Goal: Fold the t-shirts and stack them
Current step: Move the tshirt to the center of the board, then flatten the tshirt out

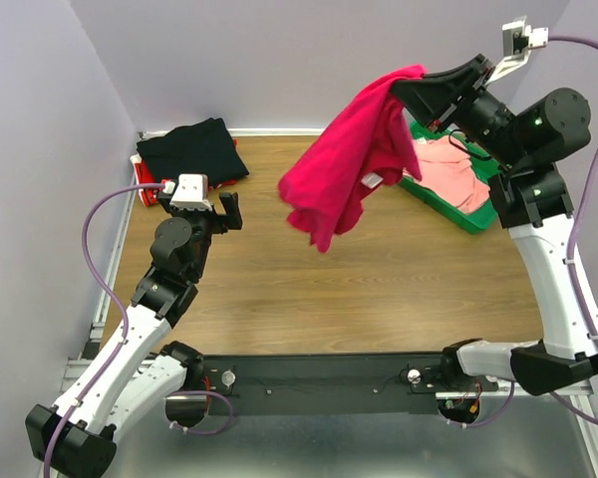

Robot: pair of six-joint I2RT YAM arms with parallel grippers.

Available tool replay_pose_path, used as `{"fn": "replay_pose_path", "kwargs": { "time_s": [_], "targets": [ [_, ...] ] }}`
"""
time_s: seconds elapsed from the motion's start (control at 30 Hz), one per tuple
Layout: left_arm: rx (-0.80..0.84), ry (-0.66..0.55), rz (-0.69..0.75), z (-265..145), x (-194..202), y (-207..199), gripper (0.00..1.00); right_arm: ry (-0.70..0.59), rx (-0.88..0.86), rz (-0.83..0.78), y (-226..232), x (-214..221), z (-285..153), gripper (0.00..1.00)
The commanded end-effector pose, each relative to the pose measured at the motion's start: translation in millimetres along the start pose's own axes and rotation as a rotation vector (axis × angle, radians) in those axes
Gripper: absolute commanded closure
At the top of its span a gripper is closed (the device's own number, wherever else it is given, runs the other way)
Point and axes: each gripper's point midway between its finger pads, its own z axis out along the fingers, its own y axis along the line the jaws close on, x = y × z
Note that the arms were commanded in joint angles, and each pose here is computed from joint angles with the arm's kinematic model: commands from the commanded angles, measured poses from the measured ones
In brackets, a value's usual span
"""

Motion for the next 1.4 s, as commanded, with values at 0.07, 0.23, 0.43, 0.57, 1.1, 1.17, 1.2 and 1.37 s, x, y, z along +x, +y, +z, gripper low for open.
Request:
{"fn": "replay_pose_path", "kwargs": {
  "time_s": [0.07,0.23,0.43,0.57,1.1,1.17,1.2,1.37],
  "targets": [
    [-0.024,-0.019,-0.013,-0.1,-3.8,4.4,0.04,0.053,0.148,0.073,-51.0,65.2,-6.3,0.27],
    [-0.018,-0.016,-0.015,0.2,-2.5,3.2,0.04,0.245,0.589,0.197,-167.4,210.2,-55.1,0.0],
    [0.005,0.014,-0.013,4.6,5.6,-2.5,0.04,0.554,0.671,0.346,-168.4,345.0,-103.9,0.0],
    [0.005,0.027,-0.008,6.3,8.3,-3.2,0.04,0.719,0.734,0.304,-142.2,411.2,-133.3,0.0],
    [0.015,0.056,0.013,8.9,13.2,-5.3,0.04,1.004,0.579,0.277,-17.7,481.7,-191.9,0.0],
    [0.011,0.054,0.014,9.0,12.4,-4.6,0.04,1.034,0.56,0.28,-6.1,488.8,-197.3,0.0],
    [0.011,0.054,0.015,9.0,12.4,-4.6,0.04,1.058,0.572,0.278,-4.1,496.0,-203.4,0.01],
    [0.027,0.063,0.016,9.7,14.7,-7.6,0.04,1.185,0.569,0.242,15.0,532.6,-224.0,0.03]
  ]
}}
